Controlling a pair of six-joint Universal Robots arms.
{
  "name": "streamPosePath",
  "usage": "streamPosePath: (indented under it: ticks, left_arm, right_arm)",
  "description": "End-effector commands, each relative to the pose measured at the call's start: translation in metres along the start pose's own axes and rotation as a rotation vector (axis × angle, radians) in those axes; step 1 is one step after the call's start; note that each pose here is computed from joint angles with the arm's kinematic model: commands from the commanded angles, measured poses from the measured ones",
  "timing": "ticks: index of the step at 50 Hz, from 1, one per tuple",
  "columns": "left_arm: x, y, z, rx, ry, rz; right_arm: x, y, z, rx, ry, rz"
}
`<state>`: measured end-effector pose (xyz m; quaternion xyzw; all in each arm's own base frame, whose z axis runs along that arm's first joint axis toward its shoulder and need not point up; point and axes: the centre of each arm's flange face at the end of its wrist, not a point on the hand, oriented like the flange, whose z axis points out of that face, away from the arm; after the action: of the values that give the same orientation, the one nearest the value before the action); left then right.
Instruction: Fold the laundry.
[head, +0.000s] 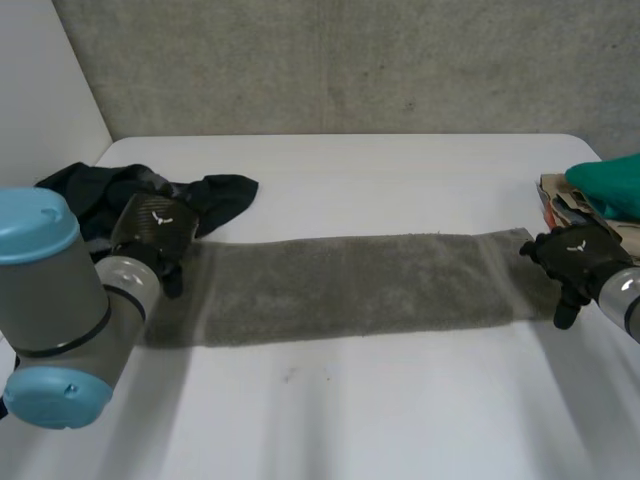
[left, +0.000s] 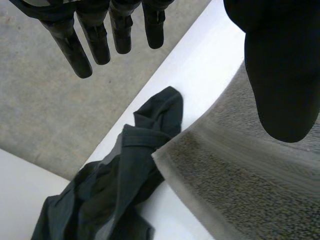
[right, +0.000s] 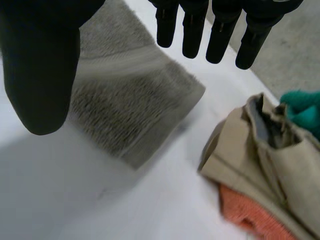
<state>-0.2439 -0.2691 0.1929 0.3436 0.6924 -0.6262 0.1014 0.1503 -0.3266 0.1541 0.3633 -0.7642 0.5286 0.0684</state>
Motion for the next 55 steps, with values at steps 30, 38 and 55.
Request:
streamPosePath:
  ticks: [30,38,55]
  left_arm:
    - [0.005,-0.004,-0.010,0.037,0.019,0.000]
    - [-0.002,-0.010,-0.017,0.056,-0.003,-0.004]
    - [-0.012,-0.012,-0.027,0.063,-0.028,-0.009]
  right_arm:
    - [0.113,0.061,-0.014,-0.158,0.308,-0.082]
    - [0.050,-0.052,-0.022,0.168,0.237,-0.137]
    - [-0.246,-0.127,-0.067,0.698,-0.463,-0.338]
